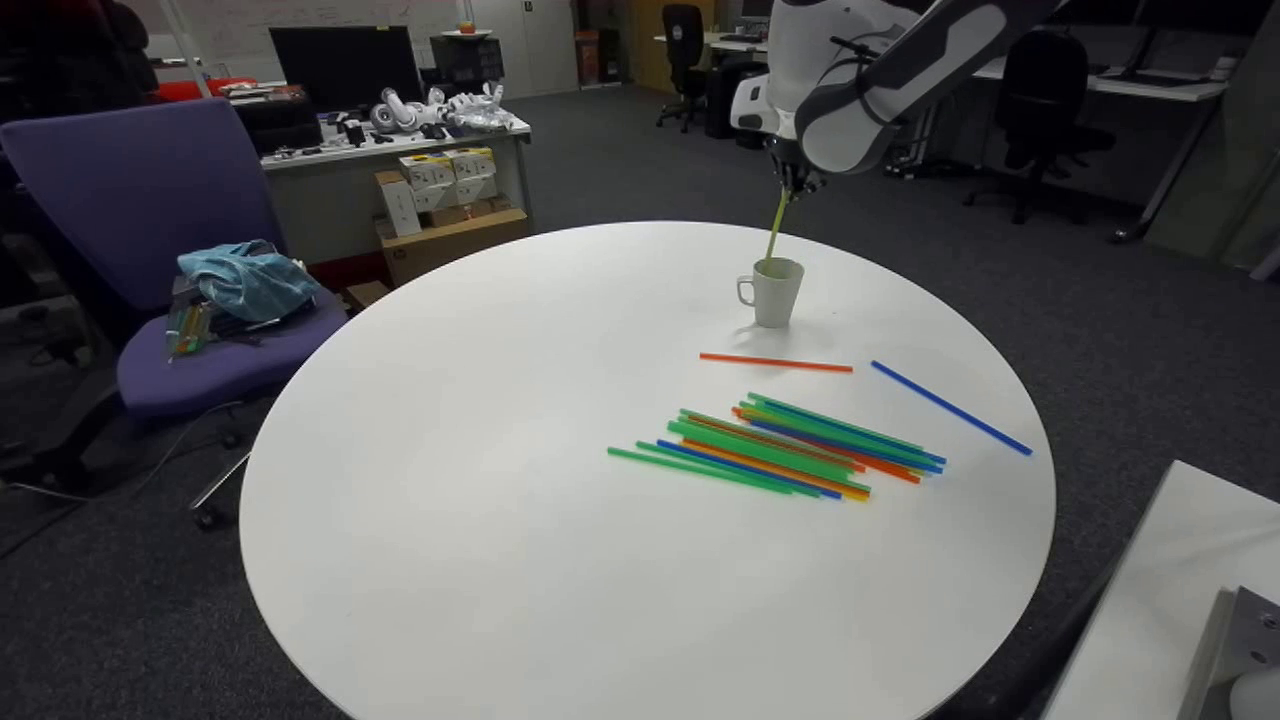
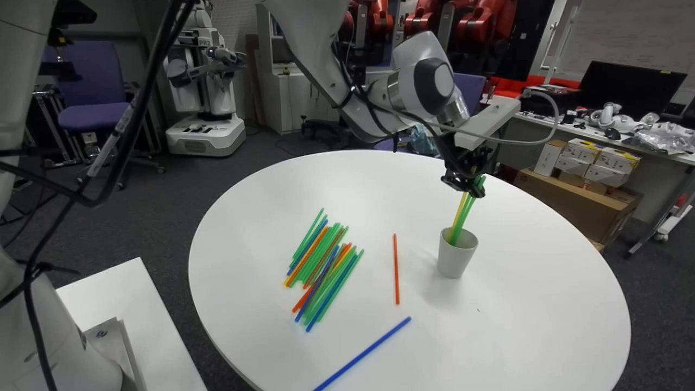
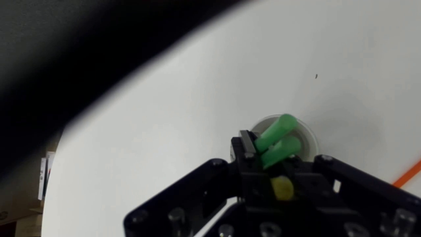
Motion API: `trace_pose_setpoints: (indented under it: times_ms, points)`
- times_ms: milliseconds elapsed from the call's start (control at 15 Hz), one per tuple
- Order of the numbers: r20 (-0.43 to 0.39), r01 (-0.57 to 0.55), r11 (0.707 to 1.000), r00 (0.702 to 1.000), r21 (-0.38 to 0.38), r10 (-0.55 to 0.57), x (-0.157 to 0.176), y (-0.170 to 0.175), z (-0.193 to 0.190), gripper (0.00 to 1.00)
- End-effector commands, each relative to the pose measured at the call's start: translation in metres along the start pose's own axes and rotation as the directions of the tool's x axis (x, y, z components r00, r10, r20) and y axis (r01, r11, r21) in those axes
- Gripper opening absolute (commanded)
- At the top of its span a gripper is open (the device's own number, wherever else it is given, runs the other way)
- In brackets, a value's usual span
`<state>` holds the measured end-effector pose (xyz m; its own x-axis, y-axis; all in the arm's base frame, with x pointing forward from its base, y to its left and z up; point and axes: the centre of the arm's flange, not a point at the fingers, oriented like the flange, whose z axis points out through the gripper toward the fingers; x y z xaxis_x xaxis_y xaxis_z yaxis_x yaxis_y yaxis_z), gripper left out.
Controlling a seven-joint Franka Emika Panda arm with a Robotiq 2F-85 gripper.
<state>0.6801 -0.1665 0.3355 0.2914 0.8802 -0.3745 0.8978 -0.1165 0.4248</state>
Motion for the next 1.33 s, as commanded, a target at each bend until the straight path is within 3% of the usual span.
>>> trace_pose_setpoints:
  times_ms: [0, 267, 533, 733, 1067, 1267]
  points:
    - [-0.032, -0.041, 0.996, 0.999, -0.074, 0.039, -0.007, 0.018, -0.026, 0.01]
    - [-0.069, -0.086, 0.989, 0.995, -0.123, 0.078, -0.012, 0.046, -0.057, 0.01]
    - [-0.172, -0.132, 0.988, 0.978, -0.079, 0.117, -0.008, 0.065, -0.096, 0.01]
    - [-0.226, -0.126, 0.992, 0.967, -0.012, 0.121, 0.005, 0.065, -0.107, 0.01]
    - [-0.232, -0.081, 0.993, 0.968, 0.09, 0.1, 0.025, 0.043, -0.083, 0.01]
    - [-0.227, -0.038, 0.974, 0.97, 0.222, 0.089, 0.03, 0.017, -0.055, 0.01]
